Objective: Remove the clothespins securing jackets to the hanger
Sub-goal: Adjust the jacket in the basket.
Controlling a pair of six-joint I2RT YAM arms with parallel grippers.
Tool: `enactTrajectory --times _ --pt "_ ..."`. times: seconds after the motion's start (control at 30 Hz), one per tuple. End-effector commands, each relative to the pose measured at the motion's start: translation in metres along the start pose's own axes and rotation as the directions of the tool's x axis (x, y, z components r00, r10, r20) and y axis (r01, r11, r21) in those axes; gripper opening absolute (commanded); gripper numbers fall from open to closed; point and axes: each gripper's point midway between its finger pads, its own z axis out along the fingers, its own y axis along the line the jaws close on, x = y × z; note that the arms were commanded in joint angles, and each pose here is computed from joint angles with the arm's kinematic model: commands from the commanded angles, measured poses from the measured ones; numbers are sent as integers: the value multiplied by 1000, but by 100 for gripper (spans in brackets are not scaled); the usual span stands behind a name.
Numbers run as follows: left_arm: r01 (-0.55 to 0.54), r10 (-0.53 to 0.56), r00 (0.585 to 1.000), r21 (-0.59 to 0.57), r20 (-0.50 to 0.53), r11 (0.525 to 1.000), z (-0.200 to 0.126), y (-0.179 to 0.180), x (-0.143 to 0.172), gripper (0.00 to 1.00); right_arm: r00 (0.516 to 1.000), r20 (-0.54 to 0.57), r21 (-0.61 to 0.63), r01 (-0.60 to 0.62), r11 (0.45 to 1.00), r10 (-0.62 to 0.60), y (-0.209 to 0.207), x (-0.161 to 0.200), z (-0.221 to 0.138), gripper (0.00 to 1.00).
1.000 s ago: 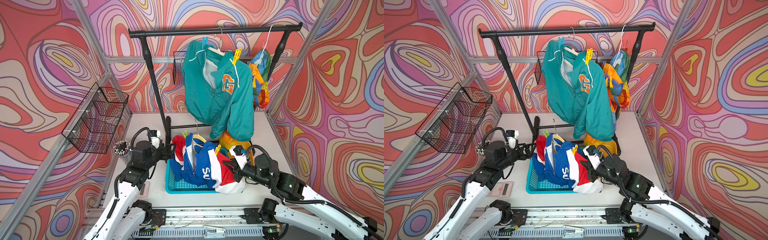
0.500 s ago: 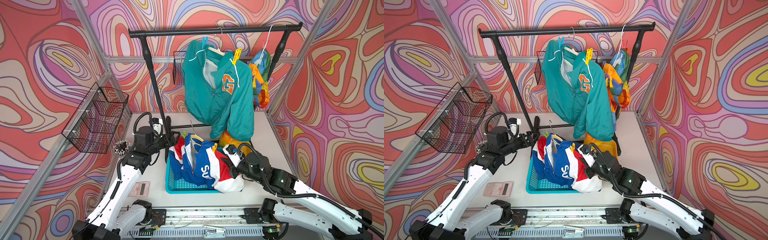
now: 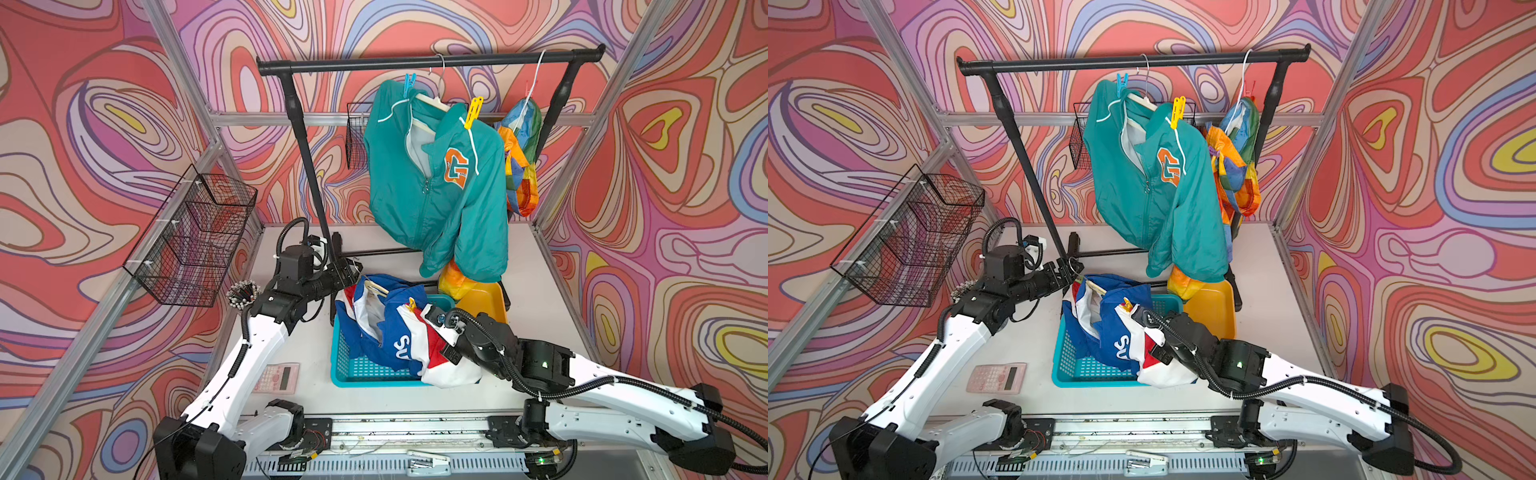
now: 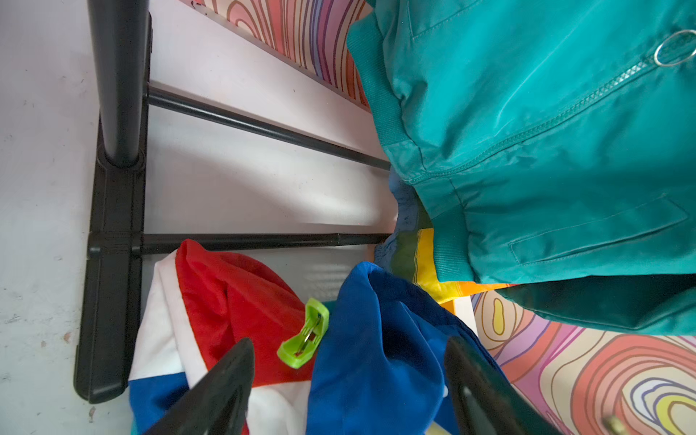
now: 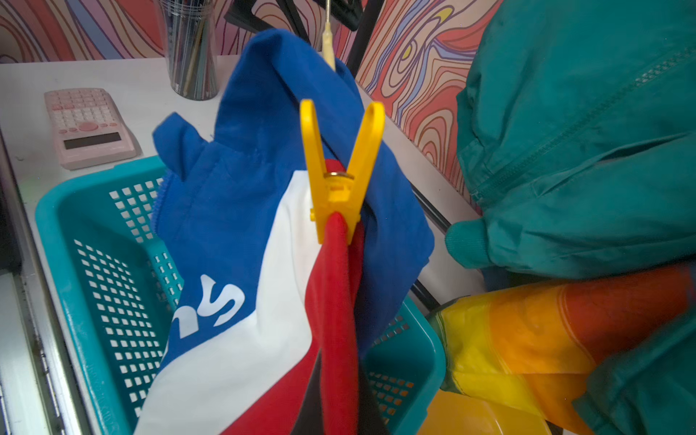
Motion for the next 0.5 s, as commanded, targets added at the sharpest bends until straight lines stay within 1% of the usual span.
enactTrajectory --times 0.0,0.2,0.27,0.47 --pt "62 -62 998 -8 -29 998 -1 -1 4 80 999 45 124 14 992 -20 -20 -17 -7 0" --pt "137 -139 989 -44 -39 990 -1 10 9 77 993 33 168 102 980 -109 -10 -20 -4 0" --pt "163 -165 986 -37 -38 986 -1 11 8 76 991 24 179 123 976 -130 -8 -19 -2 0" --pt "207 -210 976 -51 -54 977 1 18 12 66 989 22 255 136 957 -147 -14 -19 -2 0"
